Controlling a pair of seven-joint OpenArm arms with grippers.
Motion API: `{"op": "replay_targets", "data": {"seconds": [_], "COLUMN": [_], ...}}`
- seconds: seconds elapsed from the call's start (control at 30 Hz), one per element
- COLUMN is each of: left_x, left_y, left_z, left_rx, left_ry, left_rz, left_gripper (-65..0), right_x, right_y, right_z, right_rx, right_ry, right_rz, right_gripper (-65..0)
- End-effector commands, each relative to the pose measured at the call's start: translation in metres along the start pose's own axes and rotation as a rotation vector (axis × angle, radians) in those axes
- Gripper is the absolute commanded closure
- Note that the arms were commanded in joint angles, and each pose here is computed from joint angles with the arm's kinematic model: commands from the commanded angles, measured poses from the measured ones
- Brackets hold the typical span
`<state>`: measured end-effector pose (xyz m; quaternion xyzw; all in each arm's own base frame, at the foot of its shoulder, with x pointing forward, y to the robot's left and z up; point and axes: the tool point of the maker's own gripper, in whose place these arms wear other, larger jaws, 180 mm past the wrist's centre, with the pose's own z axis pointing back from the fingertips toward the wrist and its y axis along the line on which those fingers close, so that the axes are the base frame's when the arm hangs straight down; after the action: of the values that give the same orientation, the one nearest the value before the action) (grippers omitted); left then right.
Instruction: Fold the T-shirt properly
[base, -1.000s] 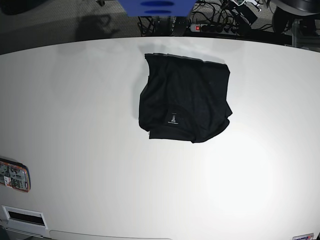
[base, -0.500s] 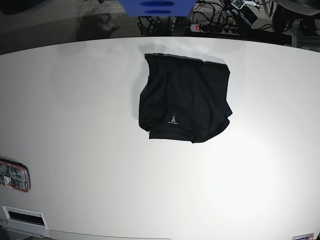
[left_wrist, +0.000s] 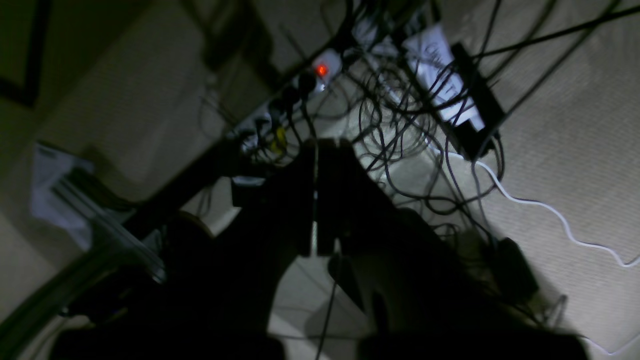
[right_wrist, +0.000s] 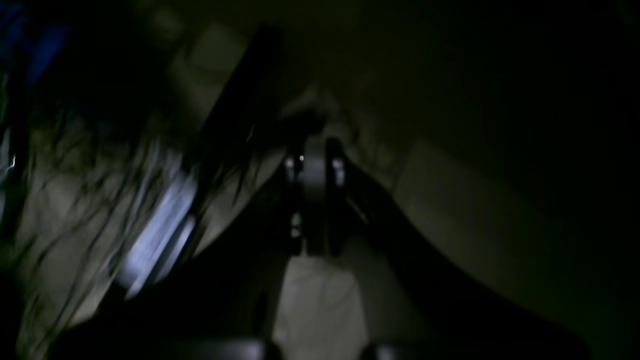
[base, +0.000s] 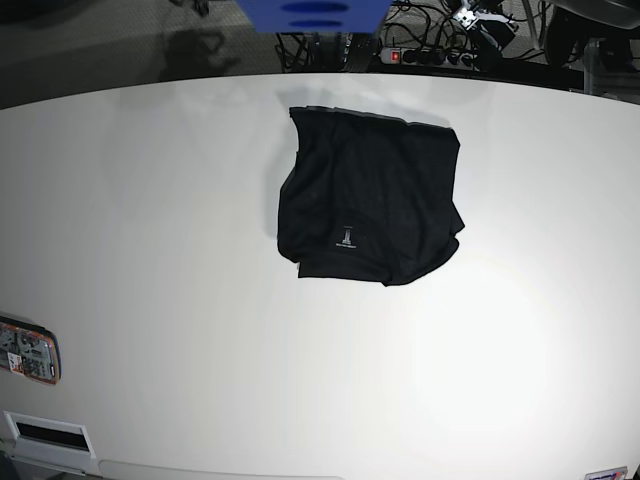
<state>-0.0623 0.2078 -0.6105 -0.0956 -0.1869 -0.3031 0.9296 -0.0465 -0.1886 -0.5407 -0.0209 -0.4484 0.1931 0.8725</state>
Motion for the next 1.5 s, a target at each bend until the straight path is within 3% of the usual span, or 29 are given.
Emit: {"op": "replay_targets", "data": {"seconds": [0.0,0.2,0.33,0.4,0.53,0.63,0.73,0.8,0.97,1.1,1.23,1.47], "left_x": [-0.001,0.008,-0.013,-0.018,-0.037,-0.048,-0.056,-0.061,-0.053,-0.049,-0.049,-0.041], "left_y": [0.003,-0.008,-0.008,-0.012,-0.016,-0.018,-0.010,-0.008,-0.011,-0.009,-0.008,-0.001], "left_z": [0.003,-0.016,-0.024,-0.030,-0.025,-0.019,-0.014,-0.010,-0.017,-0.019,-0.019,-0.024], "left_rx": [0.004,-0.031,-0.046,-0.055,-0.070,-0.109,-0.127,-0.126,-0.130,-0.127,-0.127,-0.115], "left_ry": [-0.008,0.013,0.209,0.301,0.445,0.519,0.597,0.659,0.666,0.660,0.661,0.647], "left_rz": [0.006,0.078,0.090,0.090,0.075,-0.023,-0.112,-0.132,-0.141,-0.142,-0.143,-0.148], "left_gripper": [0.0,0.0,0.0,0.0,0.0,0.0,0.0,0.0,0.0,0.0,0.0,0.0], "right_x": [-0.013,-0.016,-0.020,-0.037,-0.079,-0.099,-0.098,-0.094,-0.086,-0.065,-0.054,-0.049], "right_y": [0.001,-0.003,-0.021,-0.023,-0.022,-0.034,-0.047,-0.052,-0.030,-0.020,-0.020,-0.025], "right_z": [0.019,-0.015,-0.044,-0.050,-0.056,-0.063,-0.074,-0.082,-0.092,-0.119,-0.131,-0.136], "right_rx": [0.004,-0.015,-0.079,-0.082,-0.044,-0.051,-0.075,-0.086,-0.058,-0.058,-0.145,-0.162], "right_ry": [0.043,0.082,0.142,0.253,0.569,0.830,0.970,0.987,0.963,0.840,0.785,0.766], "right_rz": [-0.006,-0.043,-0.062,-0.066,-0.049,-0.043,-0.054,-0.063,-0.082,-0.101,-0.251,-0.264], "right_gripper": [0.0,0.0,0.0,0.0,0.0,0.0,0.0,0.0,0.0,0.0,0.0,0.0]}}
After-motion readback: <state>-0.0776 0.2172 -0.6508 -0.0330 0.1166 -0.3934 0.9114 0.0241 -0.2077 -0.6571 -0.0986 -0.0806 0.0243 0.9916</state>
